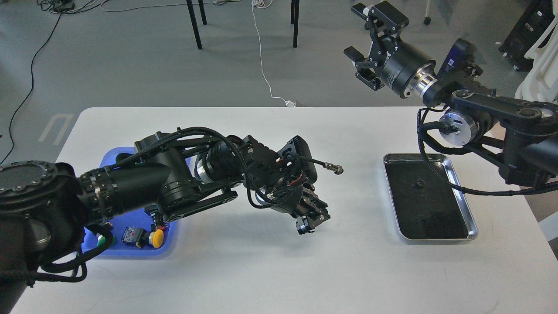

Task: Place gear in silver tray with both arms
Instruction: 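Lift the second gear with the left gripper and carry it toward table center, then open the left gripper to set the gear on the table, then withdraw, then reach the right gripper to the gear on the table and grasp it, then carry the gear with the right gripper and lower it into the silver tray, then open the right gripper, release the gear and raise the arm away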

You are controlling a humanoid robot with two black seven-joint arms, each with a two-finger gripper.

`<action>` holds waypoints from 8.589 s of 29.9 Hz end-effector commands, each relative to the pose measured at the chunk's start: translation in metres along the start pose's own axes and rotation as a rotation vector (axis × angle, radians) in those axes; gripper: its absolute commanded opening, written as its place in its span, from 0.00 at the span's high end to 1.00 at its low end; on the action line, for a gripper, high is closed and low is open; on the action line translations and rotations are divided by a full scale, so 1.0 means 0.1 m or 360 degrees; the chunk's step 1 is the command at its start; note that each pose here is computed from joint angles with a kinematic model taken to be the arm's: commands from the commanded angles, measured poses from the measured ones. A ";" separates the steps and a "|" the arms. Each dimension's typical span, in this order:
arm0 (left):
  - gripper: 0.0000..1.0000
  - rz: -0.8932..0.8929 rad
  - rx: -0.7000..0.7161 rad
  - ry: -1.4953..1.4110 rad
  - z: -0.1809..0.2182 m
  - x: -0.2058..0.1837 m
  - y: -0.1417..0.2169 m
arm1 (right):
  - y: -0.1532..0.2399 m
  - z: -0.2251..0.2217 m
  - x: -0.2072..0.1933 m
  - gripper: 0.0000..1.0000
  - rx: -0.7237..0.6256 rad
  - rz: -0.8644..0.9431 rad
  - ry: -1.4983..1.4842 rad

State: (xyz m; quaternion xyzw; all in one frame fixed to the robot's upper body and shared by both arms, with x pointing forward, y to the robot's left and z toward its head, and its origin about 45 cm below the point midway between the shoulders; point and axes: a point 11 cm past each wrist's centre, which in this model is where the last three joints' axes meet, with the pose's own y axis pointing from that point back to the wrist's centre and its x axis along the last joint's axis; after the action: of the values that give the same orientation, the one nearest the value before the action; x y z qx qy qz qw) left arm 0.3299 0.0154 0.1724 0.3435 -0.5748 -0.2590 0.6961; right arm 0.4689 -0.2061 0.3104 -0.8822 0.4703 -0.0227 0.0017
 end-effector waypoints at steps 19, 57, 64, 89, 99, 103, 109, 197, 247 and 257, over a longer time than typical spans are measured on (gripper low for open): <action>0.80 -0.0160 0.0140 0.0141 -0.31 -0.35 -0.12 | 0.06 0.12 0.03 0.04 -0.0037 0.0019 -0.0009; 0.06 0.1053 0.0199 0.1620 -1.10 -1.23 1.41 | 1.13 0.79 0.47 0.02 -0.0337 0.0156 -0.0027; 0.03 0.1866 -0.0174 0.2345 -0.91 -1.65 1.85 | 1.28 1.03 0.16 0.01 -0.0476 -0.0206 0.0371; 0.02 0.2588 -0.0410 0.2623 -0.85 -2.02 2.38 | 0.38 1.41 -1.26 0.03 -0.0490 -0.1886 0.2391; 0.02 0.2583 -0.0411 0.2636 -0.82 -2.04 2.35 | 0.47 1.54 -1.21 0.11 -0.0455 -0.1891 0.2445; 0.02 0.2582 -0.0410 0.2648 -0.81 -2.06 2.33 | 0.49 1.63 -1.18 0.27 -0.0432 -0.1850 0.2447; 0.02 0.2580 -0.0409 0.2656 -0.80 -2.07 2.32 | 0.53 1.69 -1.20 0.33 -0.0399 -0.1828 0.2438; 0.02 0.2596 -0.0424 0.2662 -0.72 -2.10 2.30 | 1.58 1.09 0.55 0.85 -0.0784 -0.1536 0.2659; 0.02 0.2696 -0.0389 0.2680 -0.75 -2.04 2.20 | 1.30 0.81 0.67 0.04 -0.0484 0.0251 0.1040; 0.02 0.2719 -0.0382 0.2781 -0.77 -1.96 2.01 | 1.14 1.13 0.21 0.01 -0.0322 0.0295 -0.0335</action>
State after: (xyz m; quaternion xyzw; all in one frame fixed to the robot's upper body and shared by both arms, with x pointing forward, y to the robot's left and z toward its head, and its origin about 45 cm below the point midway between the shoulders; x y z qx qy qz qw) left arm 0.3584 0.3089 0.1993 -0.1494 0.0590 0.5579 0.8142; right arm 0.3956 -0.3096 0.2022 -0.8137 0.5711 0.0613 -0.0896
